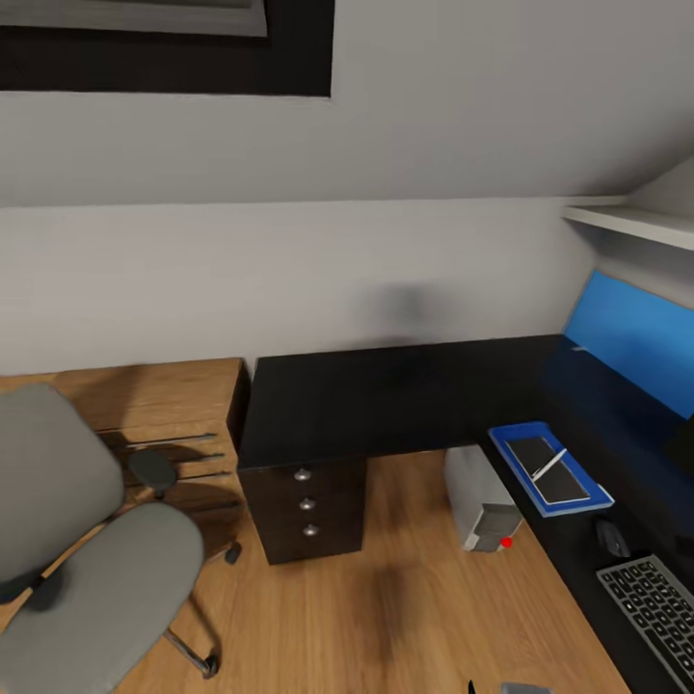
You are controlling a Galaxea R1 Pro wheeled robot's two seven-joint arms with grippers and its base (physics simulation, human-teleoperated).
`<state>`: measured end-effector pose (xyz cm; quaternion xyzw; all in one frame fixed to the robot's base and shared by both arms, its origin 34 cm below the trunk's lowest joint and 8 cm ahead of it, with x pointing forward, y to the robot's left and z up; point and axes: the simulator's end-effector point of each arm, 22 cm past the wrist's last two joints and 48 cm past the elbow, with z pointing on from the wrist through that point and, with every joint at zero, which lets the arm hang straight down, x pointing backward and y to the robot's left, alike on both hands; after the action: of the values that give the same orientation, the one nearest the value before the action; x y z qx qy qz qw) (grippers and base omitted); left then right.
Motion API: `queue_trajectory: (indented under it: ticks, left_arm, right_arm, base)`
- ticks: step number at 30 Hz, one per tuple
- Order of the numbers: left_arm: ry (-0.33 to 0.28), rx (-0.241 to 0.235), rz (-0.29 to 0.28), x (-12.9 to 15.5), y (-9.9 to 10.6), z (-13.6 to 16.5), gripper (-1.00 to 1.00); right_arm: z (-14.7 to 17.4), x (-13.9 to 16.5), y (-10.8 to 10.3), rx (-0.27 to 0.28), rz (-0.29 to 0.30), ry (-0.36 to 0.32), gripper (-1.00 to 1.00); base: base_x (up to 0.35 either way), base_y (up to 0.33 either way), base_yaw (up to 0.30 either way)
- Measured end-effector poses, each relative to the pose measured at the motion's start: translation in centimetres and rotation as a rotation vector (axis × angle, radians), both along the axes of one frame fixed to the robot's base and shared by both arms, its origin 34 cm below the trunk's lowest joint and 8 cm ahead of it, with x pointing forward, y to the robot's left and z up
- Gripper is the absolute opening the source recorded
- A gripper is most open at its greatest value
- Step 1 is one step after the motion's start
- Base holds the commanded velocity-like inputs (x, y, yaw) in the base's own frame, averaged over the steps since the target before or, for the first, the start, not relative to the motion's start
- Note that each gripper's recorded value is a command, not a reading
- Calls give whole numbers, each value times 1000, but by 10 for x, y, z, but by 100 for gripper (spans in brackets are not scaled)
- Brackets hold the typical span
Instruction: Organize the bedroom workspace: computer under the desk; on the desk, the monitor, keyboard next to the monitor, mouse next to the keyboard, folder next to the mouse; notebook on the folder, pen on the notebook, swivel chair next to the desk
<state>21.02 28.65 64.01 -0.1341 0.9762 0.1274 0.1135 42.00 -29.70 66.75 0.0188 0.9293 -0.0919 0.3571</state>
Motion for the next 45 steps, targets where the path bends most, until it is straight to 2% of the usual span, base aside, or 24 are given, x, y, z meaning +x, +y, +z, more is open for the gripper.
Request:
queue_trajectory:
  ticks: [3, 7, 25, 37, 45]
  left_arm:
    - [-4, -10, -14, -2, -10, -1, 100]
    - [-4, -10, -14, -2, -11, -1, 100]
    - [-11, -10, -12, 0, -11, 0, 100]
    - [-15, -10, -12, 2, -11, 0, 100]
    - [-23, -9, -11, 4, -10, 1, 100]
  right_arm:
    - [0, 0, -3, -4, -1, -2, 100]
    - [1, 0, -3, -5, 0, -2, 100]
    - [7, 6, -2, -2, 3, -41, 100]
    - [9, 9, 2, 1, 6, -48, 100]
    - [20, 14, 4, 5, 7, -117, 100]
  base:
    - [-191, -22, 21]
    - [-52, -12, 2]
    - [-2, 0, 248]
    - [-241, 0, 264]
    - [-22, 0, 264]
